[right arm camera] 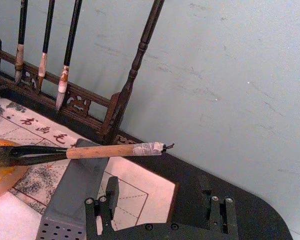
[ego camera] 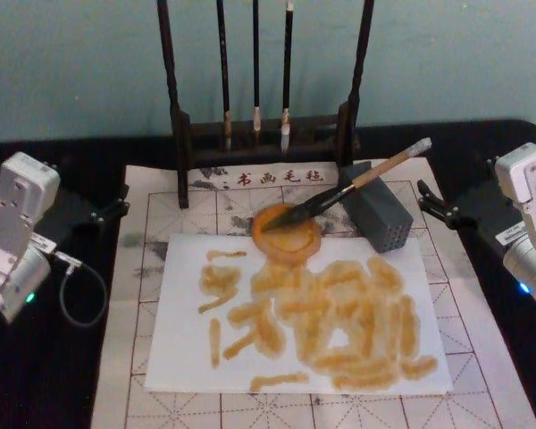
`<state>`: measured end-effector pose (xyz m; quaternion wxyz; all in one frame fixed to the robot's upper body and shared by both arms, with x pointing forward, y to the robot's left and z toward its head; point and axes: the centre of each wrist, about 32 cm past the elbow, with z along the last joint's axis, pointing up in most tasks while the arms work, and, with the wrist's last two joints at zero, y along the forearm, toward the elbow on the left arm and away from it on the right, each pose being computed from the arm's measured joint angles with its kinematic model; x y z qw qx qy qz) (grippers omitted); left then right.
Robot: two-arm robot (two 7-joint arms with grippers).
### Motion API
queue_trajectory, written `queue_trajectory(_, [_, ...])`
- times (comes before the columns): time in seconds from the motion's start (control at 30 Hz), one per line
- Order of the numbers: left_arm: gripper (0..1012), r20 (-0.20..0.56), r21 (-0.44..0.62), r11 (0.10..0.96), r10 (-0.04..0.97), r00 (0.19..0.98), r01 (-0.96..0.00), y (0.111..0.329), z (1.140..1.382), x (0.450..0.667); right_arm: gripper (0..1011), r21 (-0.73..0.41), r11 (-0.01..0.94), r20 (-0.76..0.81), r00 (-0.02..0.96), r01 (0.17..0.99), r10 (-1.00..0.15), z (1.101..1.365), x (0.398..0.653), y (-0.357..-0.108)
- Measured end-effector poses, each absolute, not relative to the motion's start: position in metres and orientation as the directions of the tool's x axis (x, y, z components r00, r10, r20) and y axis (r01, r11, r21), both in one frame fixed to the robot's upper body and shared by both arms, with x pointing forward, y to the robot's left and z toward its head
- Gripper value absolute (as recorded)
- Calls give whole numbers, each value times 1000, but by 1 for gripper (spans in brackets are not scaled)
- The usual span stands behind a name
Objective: Pick up the brush from the inkstone, write on the paper, then place the brush back to its original position.
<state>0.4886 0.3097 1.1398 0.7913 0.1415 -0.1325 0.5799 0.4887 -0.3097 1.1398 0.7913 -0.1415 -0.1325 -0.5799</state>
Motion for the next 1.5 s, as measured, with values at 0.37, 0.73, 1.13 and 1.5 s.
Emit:
queue_trajectory(0.37, [1001, 374, 70, 287, 880, 292, -955, 310, 1140, 489, 1002, -70, 287, 374, 292, 955, -880, 1140, 489, -310])
queue_trajectory(0.73, [1001, 374, 70, 287, 880, 292, -955, 310, 1140, 489, 1002, -70, 287, 374, 292, 955, -880, 1140, 489, -310])
queue_trajectory(1.13, [1001, 374, 70, 287, 880, 292, -955, 310, 1140, 489, 1002, -70, 287, 374, 292, 955, -880, 1140, 489, -310])
queue_trajectory(1.5, [1001, 374, 70, 287, 880, 292, -955, 310, 1140, 489, 1002, -70, 287, 374, 292, 955, -880, 1140, 489, -310])
